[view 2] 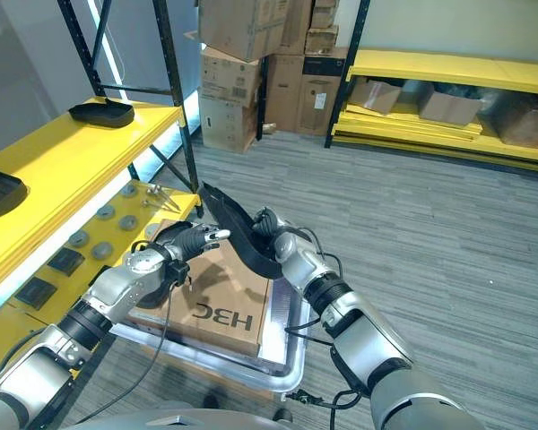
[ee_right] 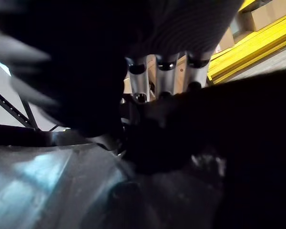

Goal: Move parts from the plastic box to the shelf.

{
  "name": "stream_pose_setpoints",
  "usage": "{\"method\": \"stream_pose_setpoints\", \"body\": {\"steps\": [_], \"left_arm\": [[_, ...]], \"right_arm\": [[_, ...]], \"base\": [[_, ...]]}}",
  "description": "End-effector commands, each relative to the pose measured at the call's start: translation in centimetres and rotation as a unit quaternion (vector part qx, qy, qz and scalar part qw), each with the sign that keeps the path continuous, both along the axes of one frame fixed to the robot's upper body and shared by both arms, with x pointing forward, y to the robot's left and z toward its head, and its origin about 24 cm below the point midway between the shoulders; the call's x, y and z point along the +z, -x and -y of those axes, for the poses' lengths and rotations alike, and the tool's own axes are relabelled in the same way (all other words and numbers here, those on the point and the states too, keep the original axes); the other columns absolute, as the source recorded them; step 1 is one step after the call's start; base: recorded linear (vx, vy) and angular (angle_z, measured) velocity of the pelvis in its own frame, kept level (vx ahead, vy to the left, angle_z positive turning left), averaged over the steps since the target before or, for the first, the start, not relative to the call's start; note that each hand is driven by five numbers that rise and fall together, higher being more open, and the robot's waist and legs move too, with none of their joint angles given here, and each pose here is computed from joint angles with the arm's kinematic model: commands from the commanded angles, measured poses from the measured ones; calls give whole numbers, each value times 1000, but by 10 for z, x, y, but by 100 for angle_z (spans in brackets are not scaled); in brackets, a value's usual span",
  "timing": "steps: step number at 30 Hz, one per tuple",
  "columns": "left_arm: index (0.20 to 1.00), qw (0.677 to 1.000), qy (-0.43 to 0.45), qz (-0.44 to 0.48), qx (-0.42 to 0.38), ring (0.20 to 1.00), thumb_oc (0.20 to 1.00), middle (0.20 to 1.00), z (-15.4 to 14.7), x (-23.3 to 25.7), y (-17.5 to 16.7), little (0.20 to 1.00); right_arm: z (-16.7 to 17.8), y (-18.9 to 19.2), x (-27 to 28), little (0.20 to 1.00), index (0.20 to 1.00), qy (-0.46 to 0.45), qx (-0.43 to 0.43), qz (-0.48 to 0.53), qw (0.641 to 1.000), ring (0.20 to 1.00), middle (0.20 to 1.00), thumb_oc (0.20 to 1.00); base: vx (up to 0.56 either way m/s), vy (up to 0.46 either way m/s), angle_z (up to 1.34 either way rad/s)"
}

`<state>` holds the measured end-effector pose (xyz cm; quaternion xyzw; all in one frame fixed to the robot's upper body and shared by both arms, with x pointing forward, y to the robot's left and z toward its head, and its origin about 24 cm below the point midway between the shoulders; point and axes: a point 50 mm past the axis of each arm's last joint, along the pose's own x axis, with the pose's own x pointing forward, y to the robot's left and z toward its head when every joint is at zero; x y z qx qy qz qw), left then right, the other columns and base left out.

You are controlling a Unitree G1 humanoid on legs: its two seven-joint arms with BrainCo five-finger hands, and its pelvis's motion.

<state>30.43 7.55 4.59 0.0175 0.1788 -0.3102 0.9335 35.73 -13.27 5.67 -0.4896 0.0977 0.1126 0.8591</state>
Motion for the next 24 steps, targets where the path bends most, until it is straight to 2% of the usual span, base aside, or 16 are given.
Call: {"method": "stream_pose_setpoints", "body": {"steps": [1,6,8,12,20,24], "left_arm": [[1000,998,36,36,-25,1000,1000,1000,18,21,-10,1000],[1000,994,104,-17,-6,1000,1000,1000,13,17,-4,1000],[1000,985,162,-58,0,1000,1000,1000,18,18,1,1000],[1000,974,208,-90,15,1000,1000,1000,25,20,4,1000],[1000,971,212,-111,17,1000,1000,1000,40,15,4,1000],[1000,977,192,-91,20,1000,1000,1000,45,15,0,1000]], "right_arm": [[-6,-20,46,200,200,34,45,95,994,200,200,200],[8,-23,76,200,200,47,48,135,989,200,200,200],[12,-24,90,200,200,35,39,153,987,200,200,200],[15,-26,102,200,200,-11,24,166,986,200,200,200],[0,-26,103,200,200,-87,22,159,983,200,200,200],[-12,-27,98,200,200,-90,32,152,984,200,200,200]], "base": [[3,18,7],[0,3,1],[0,0,0],[0,0,0],[0,0,0],[0,0,0]]}}
